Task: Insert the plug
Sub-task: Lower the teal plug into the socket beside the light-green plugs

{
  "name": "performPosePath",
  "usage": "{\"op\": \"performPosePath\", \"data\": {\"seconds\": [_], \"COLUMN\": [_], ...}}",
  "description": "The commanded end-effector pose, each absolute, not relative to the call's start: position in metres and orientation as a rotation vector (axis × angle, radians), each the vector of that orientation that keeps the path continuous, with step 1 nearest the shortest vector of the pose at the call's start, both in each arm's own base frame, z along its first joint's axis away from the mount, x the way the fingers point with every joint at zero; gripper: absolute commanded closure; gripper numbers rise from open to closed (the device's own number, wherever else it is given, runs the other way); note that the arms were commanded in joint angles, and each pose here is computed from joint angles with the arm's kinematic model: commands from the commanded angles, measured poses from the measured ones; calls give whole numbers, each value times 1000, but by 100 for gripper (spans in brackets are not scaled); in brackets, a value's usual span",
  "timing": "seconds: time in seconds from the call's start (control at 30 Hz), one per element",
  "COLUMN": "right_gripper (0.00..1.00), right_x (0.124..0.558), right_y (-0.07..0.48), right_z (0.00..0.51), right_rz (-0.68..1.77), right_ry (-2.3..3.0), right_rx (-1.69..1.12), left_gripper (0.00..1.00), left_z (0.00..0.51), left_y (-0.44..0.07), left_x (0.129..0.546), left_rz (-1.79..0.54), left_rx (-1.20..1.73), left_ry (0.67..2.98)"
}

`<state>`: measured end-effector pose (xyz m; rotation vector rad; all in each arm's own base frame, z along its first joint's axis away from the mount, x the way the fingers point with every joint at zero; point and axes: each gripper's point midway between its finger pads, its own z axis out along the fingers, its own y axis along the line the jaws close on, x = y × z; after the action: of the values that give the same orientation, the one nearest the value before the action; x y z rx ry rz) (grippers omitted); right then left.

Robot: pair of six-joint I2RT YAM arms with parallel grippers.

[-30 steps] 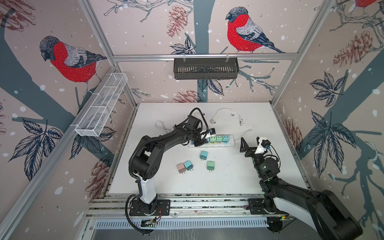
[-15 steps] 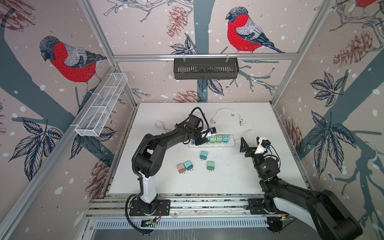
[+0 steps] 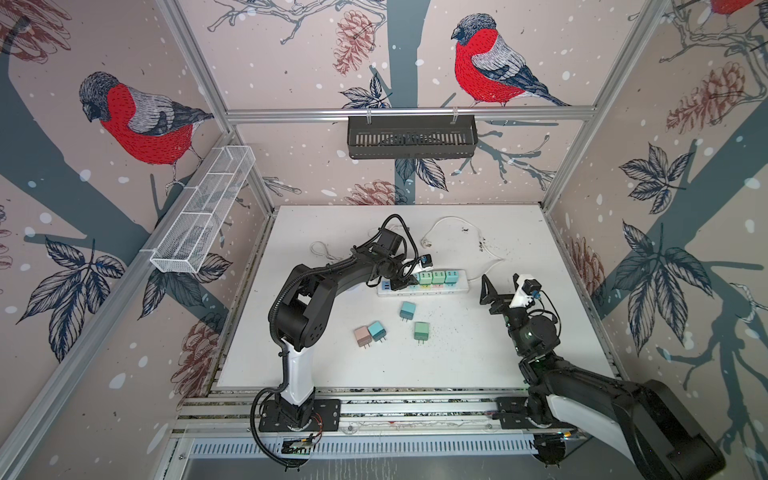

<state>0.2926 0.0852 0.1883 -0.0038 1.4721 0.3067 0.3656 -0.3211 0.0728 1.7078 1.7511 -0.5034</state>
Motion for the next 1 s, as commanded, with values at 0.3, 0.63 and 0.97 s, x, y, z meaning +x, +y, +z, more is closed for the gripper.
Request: {"op": "performPosePath", "data": {"seconds": [0.3,0.63,0.97], "right_gripper": [0,0,0], "right_x": [292,292,292], "right_y": [86,85,85], "right_z": [187,187,187], "right_rz": [320,318,320], "right_ry": [1475,1477,1477], "right_rx": [0,1,2], "left_gripper": [100,100,100], "left_z": [55,48,40], "left_y": [-317,-315,-336], "left_x": [353,356,341], "left_rz": [-615,-536,-637], "left_rx": [1739,1661,1577], "left_ry": [1843,1984,2053]}}
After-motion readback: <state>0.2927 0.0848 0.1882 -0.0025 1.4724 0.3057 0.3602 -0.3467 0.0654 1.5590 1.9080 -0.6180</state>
